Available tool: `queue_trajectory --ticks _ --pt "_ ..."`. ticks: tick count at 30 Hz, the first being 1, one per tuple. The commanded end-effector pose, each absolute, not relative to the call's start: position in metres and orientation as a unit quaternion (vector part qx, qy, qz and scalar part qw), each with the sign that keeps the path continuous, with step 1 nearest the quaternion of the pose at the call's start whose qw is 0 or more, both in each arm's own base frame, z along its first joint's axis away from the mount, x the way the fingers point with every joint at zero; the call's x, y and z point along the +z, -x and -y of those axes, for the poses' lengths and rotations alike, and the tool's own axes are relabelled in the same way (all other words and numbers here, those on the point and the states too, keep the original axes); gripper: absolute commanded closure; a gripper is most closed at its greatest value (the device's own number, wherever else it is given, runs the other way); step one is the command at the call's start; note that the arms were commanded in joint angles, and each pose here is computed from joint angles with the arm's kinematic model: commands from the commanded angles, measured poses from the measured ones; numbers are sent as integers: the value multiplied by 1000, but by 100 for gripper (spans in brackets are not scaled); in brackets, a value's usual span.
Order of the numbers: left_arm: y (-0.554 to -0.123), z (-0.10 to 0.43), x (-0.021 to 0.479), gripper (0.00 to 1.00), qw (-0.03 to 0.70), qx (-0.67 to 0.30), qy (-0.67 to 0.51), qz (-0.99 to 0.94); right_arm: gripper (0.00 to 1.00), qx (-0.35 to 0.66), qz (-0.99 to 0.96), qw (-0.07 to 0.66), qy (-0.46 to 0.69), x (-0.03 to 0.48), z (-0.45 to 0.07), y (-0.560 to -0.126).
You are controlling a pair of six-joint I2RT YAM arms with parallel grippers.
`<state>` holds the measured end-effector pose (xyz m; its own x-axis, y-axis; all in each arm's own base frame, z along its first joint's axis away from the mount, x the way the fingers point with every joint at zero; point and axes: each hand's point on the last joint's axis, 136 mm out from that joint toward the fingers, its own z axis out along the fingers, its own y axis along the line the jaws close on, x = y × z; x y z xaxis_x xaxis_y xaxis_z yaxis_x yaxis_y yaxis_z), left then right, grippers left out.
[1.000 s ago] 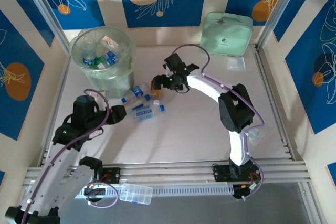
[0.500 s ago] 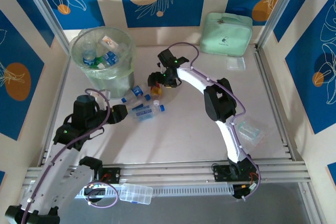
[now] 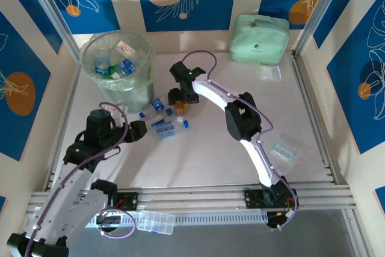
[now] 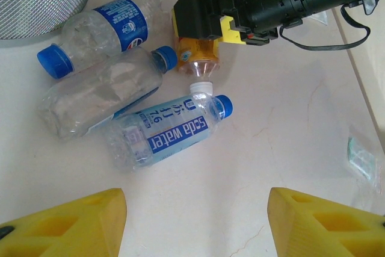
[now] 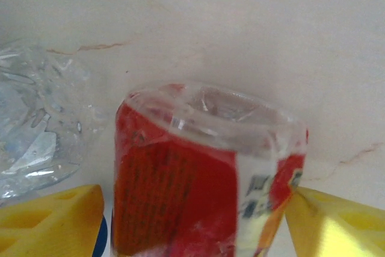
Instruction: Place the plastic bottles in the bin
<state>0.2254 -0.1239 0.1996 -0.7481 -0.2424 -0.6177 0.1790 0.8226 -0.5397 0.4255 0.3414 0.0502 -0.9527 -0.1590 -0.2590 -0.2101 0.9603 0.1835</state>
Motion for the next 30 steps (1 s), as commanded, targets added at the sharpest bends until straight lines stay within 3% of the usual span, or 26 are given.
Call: queue_trajectory --ticks 1,5,13,21,25,30 --pt "-227 127 200 37 358 -304 15 -883 28 96 -986 105 86 40 -338 -422" --pt "-227 129 200 37 354 -310 17 -882 35 97 -986 106 82 41 -337 -423" --pt "-224 138 201 36 340 -343 21 -875 38 144 -980 118 77 63 -332 -427" --pt "-221 138 195 34 328 -342 23 -880 21 71 -986 103 108 47 -304 -423" --pt "-222 140 195 34 324 -348 26 -879 19 42 -985 115 124 49 -297 -426" --pt "-223 141 194 34 322 -350 26 -879 24 46 -983 125 130 55 -303 -429"
